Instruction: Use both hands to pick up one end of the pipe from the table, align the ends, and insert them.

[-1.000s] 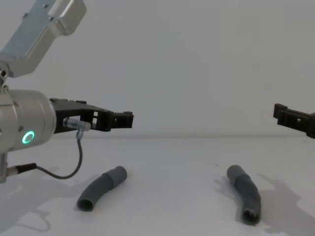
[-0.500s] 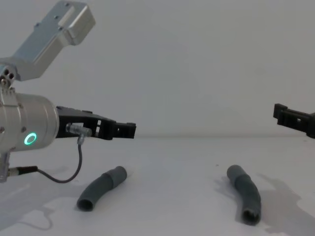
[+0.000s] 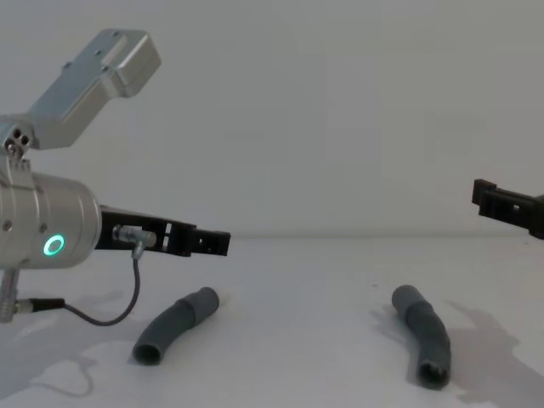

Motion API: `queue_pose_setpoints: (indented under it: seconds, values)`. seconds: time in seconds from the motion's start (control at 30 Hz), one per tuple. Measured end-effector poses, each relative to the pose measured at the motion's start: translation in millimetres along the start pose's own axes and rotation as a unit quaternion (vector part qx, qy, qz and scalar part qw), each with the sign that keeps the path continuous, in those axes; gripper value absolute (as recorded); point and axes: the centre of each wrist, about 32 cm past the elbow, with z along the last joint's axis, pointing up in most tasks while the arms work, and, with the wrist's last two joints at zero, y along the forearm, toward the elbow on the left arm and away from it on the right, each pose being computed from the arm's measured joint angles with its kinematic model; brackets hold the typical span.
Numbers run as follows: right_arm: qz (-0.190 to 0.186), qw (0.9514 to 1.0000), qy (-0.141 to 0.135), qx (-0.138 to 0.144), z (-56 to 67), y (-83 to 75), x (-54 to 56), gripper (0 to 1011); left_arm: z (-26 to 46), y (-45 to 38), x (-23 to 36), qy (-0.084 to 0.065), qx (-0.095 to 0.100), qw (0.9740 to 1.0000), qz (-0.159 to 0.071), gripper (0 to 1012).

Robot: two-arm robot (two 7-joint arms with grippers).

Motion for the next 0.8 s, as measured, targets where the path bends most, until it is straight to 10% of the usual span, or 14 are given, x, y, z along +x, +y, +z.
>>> queue_pose_setpoints:
  seconds: [0.8]
  values:
    - [0.0,1.0,0.0,0.0,0.0,0.0,0.0,1002,-10.4,-8.2,7.1,0.036,0.047,0.9982,0.006,1001]
